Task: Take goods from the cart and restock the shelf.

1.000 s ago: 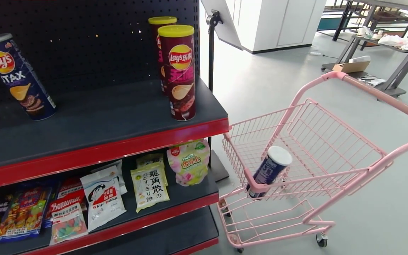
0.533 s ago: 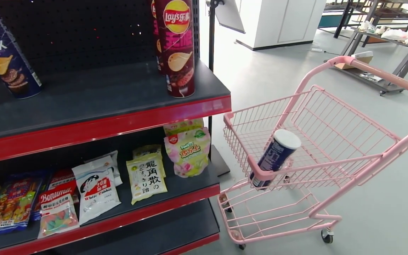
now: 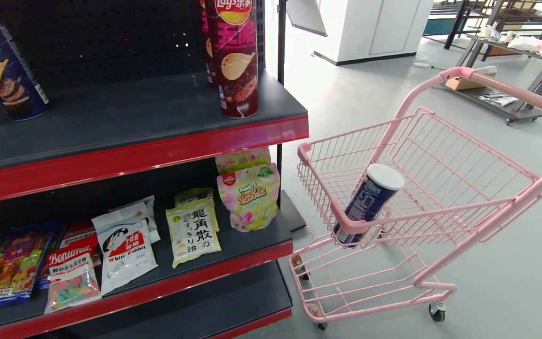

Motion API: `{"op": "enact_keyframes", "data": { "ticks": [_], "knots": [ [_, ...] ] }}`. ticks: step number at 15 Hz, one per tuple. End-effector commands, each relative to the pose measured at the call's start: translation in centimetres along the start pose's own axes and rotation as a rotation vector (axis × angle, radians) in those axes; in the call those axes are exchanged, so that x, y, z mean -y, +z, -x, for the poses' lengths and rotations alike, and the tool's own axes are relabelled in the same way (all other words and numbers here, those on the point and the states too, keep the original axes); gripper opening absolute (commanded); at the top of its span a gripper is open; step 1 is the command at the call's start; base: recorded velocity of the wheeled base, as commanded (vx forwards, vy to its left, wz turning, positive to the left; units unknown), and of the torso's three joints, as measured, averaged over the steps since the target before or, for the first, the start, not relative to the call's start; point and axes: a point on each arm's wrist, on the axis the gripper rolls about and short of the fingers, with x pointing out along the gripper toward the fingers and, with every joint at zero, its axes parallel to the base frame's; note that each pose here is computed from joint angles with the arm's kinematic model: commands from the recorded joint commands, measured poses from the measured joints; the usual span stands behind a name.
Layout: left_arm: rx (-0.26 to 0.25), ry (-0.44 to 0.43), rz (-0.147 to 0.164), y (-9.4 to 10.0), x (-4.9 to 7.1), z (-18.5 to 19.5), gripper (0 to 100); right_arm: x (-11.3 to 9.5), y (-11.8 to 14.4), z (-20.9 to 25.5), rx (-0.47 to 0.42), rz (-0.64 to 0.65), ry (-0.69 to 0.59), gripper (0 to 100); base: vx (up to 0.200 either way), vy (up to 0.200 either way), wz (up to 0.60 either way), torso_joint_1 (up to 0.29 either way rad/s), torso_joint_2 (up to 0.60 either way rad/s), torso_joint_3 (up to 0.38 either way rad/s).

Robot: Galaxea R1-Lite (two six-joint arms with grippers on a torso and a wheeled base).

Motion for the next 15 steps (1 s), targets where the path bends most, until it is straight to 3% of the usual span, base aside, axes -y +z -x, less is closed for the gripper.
{"op": "enact_keyframes", "data": {
  "ticks": [1,3,4,5,7,9,12,15],
  "knots": [
    [-0.001,0.0,0.0,0.0,0.0,0.0,100,0.0,1.9,0.2,0.028,-0.004,0.015,100,0.0,0.0,0.0,0.0,0.0,0.0],
    [-0.001,0.0,0.0,0.0,0.0,0.0,100,0.0,12.8,-3.3,-0.019,-0.177,0.03,100,0.0,0.0,0.0,0.0,0.0,0.0],
    [-0.001,0.0,0.0,0.0,0.0,0.0,100,0.0,16.6,-6.2,-0.043,-0.218,0.034,100,0.0,0.0,0.0,0.0,0.0,0.0],
    [-0.001,0.0,0.0,0.0,0.0,0.0,100,-0.2,17.9,-9.4,-0.104,-0.218,0.078,100,0.0,0.0,0.0,0.0,0.0,0.0],
    [-0.001,0.002,0.0,0.0,0.0,0.0,100,-1.2,17.7,-13.3,-0.166,-0.222,0.23,100,0.0,0.0,0.0,0.0,0.0,0.0],
    [-0.001,0.004,0.0,0.0,0.0,0.0,100,-2.0,15.0,-19.7,-0.252,-0.231,0.258,100,0.0,0.0,0.0,0.0,0.0,0.0],
    [-0.001,0.002,0.0,0.0,0.0,0.0,100,-2.6,10.9,-23.6,-0.359,-0.257,0.388,100,0.0,0.0,0.0,0.0,0.0,0.0],
    [0.001,0.004,-0.001,0.0,0.0,0.0,100,-3.4,8.6,-26.4,-0.365,-0.256,0.427,100,0.0,0.0,0.0,0.0,0.0,0.0]
  ]
}}
